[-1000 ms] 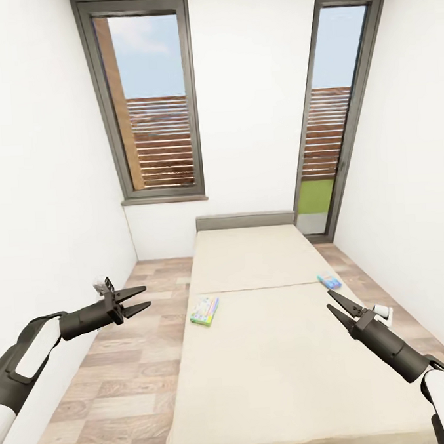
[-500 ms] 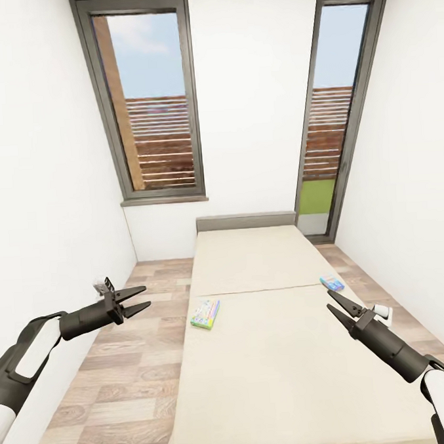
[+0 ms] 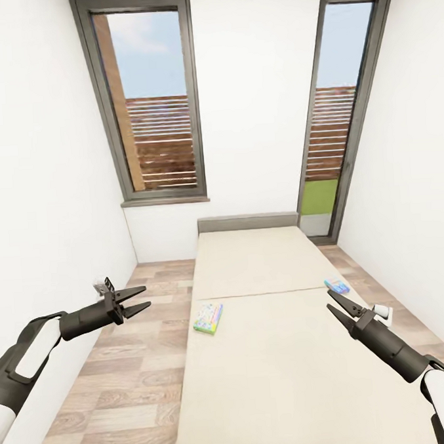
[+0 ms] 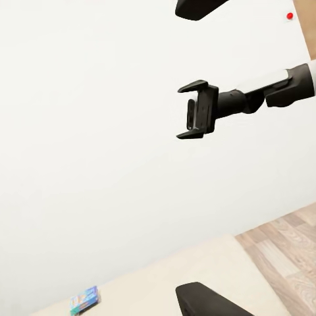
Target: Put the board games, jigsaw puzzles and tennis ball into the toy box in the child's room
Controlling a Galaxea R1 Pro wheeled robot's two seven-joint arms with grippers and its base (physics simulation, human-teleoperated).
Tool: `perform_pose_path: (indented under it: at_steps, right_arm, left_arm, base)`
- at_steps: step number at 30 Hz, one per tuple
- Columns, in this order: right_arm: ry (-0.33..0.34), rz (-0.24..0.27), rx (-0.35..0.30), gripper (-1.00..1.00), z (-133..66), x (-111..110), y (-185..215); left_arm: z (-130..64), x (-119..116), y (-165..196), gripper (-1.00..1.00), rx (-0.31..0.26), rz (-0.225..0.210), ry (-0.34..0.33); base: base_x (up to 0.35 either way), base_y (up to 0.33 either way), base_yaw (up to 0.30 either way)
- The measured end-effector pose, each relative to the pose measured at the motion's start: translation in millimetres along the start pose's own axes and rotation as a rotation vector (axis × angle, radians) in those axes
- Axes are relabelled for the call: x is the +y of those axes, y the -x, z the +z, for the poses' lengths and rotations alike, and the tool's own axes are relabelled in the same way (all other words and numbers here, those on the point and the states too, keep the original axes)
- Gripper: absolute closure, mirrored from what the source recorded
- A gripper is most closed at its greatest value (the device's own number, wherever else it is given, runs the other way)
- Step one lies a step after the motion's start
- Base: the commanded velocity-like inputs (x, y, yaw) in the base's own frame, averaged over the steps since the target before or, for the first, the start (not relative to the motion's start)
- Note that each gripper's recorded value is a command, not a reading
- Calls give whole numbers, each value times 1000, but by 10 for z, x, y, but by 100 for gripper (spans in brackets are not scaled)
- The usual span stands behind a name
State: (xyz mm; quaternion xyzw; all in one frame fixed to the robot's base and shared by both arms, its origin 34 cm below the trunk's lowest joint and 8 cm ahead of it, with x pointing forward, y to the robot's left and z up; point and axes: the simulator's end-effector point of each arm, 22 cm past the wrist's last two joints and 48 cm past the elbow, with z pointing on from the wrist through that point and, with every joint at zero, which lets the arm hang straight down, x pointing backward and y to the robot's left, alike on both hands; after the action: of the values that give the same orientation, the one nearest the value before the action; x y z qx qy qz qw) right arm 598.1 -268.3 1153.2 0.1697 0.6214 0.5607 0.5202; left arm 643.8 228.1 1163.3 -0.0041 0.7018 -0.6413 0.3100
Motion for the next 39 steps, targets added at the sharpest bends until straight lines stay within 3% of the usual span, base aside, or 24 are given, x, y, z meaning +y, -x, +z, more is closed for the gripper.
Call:
perform_pose_path:
  at_steps: [13, 39]
  right_arm:
    - [-1, 0, 0, -100, 0, -1, 0]
    - [-1, -1, 1, -100, 0, -1, -1]
  left_arm:
    - [1, -1, 2, -100, 0, 0, 0]
    - [-1, 1, 2, -100, -1, 0, 1]
  base:
    - [9, 4, -151]
    - [112, 13, -7]
